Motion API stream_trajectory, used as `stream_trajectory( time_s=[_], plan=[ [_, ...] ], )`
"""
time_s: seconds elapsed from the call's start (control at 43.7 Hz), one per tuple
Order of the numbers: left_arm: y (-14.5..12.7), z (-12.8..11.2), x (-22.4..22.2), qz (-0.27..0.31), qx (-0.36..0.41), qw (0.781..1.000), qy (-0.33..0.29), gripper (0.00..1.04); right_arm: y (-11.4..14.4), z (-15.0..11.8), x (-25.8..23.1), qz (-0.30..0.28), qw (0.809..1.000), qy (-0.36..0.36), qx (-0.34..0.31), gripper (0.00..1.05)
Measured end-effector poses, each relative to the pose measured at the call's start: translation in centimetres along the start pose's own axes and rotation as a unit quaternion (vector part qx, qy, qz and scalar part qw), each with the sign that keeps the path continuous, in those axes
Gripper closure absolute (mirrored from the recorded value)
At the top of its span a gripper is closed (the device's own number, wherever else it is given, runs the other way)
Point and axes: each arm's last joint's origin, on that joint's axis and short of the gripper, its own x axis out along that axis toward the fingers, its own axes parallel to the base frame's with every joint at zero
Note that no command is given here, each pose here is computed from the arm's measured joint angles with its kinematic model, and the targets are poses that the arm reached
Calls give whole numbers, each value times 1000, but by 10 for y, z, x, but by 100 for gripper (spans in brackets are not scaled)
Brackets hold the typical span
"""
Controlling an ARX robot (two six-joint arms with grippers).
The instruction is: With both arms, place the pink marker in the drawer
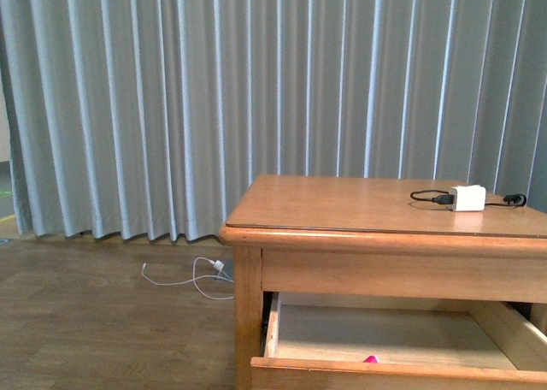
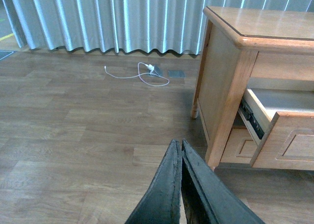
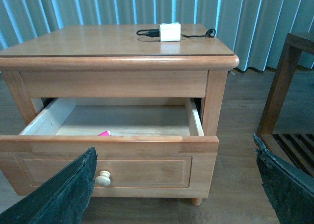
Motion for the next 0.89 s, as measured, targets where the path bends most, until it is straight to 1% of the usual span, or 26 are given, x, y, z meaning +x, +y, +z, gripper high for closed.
stream_trajectory(
  time_s=[0.275,0.687,0.71,0.779,0.824,0.87,0.893],
  plan=[
    [0,-10,0,0,0,1000,-4,101,0,0,0,0,1000,0,0,9],
    [0,-9,-1,0,1,1000,-11,101,0,-1,0,0,1000,1,0,9],
    [0,-9,-1,0,0,1000,-11,99,0,-1,0,0,1000,1,0,9],
    [0,-9,-1,0,0,1000,-11,89,0,-1,0,0,1000,1,1,9],
    [0,-9,-1,0,0,1000,-11,78,0,-3,1,-5,999,32,30,9],
    [0,-9,-1,0,0,1000,-11,67,2,-4,5,5,996,69,60,9],
    [0,-9,-1,0,0,1000,-11,64,3,-4,7,11,994,83,68,9]
  ],
)
